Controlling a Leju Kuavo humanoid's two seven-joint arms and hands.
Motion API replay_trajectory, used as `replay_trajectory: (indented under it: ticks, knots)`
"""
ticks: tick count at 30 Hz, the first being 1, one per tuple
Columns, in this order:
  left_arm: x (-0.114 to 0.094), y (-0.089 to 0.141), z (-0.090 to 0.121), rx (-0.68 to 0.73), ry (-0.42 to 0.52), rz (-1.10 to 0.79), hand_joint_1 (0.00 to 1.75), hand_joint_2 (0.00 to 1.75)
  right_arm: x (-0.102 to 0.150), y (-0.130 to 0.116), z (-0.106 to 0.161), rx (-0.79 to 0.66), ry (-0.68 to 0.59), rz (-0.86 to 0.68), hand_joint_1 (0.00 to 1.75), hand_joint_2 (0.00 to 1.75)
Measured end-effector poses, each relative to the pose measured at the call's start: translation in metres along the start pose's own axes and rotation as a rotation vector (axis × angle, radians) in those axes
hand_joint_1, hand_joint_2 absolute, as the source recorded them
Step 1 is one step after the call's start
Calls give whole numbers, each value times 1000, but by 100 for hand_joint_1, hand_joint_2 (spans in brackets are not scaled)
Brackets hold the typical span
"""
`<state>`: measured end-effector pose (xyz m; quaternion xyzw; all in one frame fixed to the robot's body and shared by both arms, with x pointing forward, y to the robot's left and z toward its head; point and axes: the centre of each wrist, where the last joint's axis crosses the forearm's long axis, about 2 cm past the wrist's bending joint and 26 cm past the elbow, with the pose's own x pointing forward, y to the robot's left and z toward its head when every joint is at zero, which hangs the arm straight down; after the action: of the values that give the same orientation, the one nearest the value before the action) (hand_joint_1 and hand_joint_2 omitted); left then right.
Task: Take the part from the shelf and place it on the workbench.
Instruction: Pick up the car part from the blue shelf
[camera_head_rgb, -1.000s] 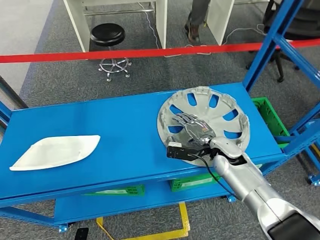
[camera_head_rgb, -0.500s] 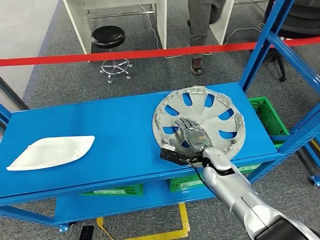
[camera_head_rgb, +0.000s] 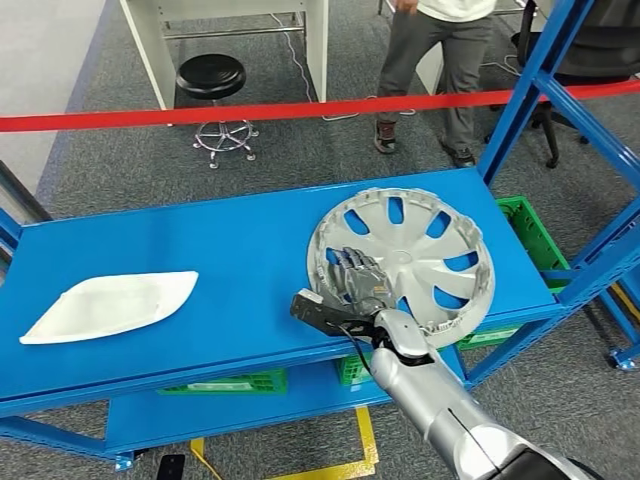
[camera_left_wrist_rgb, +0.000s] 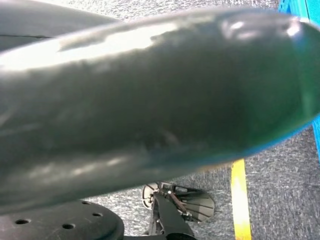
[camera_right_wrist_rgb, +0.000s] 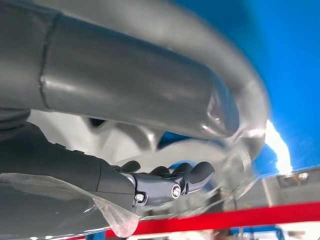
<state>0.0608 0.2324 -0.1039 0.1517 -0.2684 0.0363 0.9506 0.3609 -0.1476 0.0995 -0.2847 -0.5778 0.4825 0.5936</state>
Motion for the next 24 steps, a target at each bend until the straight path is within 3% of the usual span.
replay_trajectory:
  ticks: [1, 24]
  knots:
    - [0, 0, 0, 0, -1, 0, 0, 0, 1, 1, 0, 9, -1, 0, 0, 175]
    - [-3, 0, 1, 14, 12, 10, 0, 0, 2, 5, -5, 110, 5, 37, 0, 175]
